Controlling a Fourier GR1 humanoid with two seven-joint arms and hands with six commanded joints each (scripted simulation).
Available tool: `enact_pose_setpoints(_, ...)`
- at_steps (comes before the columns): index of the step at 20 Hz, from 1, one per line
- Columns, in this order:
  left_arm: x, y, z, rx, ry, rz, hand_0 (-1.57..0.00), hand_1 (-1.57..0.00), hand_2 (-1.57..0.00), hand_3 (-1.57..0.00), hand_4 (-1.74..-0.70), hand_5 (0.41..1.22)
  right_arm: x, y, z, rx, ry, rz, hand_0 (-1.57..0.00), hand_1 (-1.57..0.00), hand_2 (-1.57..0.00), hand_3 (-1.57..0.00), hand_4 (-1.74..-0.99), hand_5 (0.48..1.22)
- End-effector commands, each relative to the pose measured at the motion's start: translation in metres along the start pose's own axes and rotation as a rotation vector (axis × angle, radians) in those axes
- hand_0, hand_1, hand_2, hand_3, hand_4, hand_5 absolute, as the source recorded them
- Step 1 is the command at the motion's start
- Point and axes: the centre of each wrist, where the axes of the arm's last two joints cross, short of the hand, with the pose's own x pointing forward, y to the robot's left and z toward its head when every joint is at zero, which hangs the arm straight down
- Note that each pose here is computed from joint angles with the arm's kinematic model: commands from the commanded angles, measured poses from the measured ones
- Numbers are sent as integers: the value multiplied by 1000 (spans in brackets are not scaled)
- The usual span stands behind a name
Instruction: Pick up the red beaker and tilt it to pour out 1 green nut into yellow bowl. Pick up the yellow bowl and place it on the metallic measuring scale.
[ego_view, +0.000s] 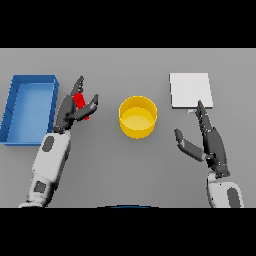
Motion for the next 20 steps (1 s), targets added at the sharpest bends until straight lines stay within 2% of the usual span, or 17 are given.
enact_pose_setpoints(1, -2, -2, -1, 13, -4, 15, -81, -94, -157, -133, -1364, 761, 1, 1, -3, -4, 2, 2, 1, 1, 1, 1, -1242, 645)
enact_pose_setpoints(2, -4, -6, -3, 19, -11, 19, -207, -230, -287, -254, -1401, 787, 0, 0, -1, -2, -2, 8, 1, 1, 1, 1, -1240, 645)
enact_pose_setpoints(3, -2, -10, -5, 38, -20, 20, -379, -406, -457, -518, -1410, 874, 0, 2, -3, -1, 9, 12, 1, 1, 1, 1, -1236, 647)
enact_pose_setpoints(4, -4, -11, -5, 61, -6, 3, -551, -588, -662, -728, -1471, 943, 2, 2, -3, -8, 7, 9, 1, 1, 1, 1, -1237, 648)
enact_pose_setpoints(5, -4, -9, -5, 76, 9, -35, -755, -783, -844, -884, -1519, 999, 2, -1, -2, -9, 2, 3, 1, 1, 1, 1, -1239, 648)
enact_pose_setpoints(7, -1, -14, -4, 68, -11, -91, -1049, -1067, -1106, -1058, -1589, 1079, 2, 1, -1, -1, 11, 10, 1, 1, 1, 1, -1239, 648)
enact_pose_setpoints(9, -1, -15, -5, 55, -11, -89, -1237, -1248, -1273, -1154, -1636, 1130, 0, -1, -1, -6, 6, 10, 1, 1, 1, 1, -1242, 650)
enact_pose_setpoints(12, -1, -15, -4, 50, -16, -91, -1400, -1406, -1419, -1357, -1542, 1174, -1, 2, -2, 3, 3, -16, 1, 1, 1, 1, -1255, 644)
enact_pose_setpoints(15, 10, -13, -6, 38, -75, 23, -1483, -1486, -1493, -1462, -1639, 1157, 0, 0, 0, 5, -1, -5, 1, 1, 1, 1, -1248, 645)
enact_pose_setpoints(18, 25, -6, -10, 33, -114, 71, -1526, -1528, -1531, -1515, -1689, 1140, -1, 2, 1, 2, -10, 11, 1, 1, 1, 1, -1236, 644)
enact_pose_setpoints(20, 39, -1, -13, 33, -124, 64, -1542, -1543, -1545, -1535, -1708, 1132, -2, -5, -1, -1, -15, 17, 1, 1, 1, 1, -1228, 645)
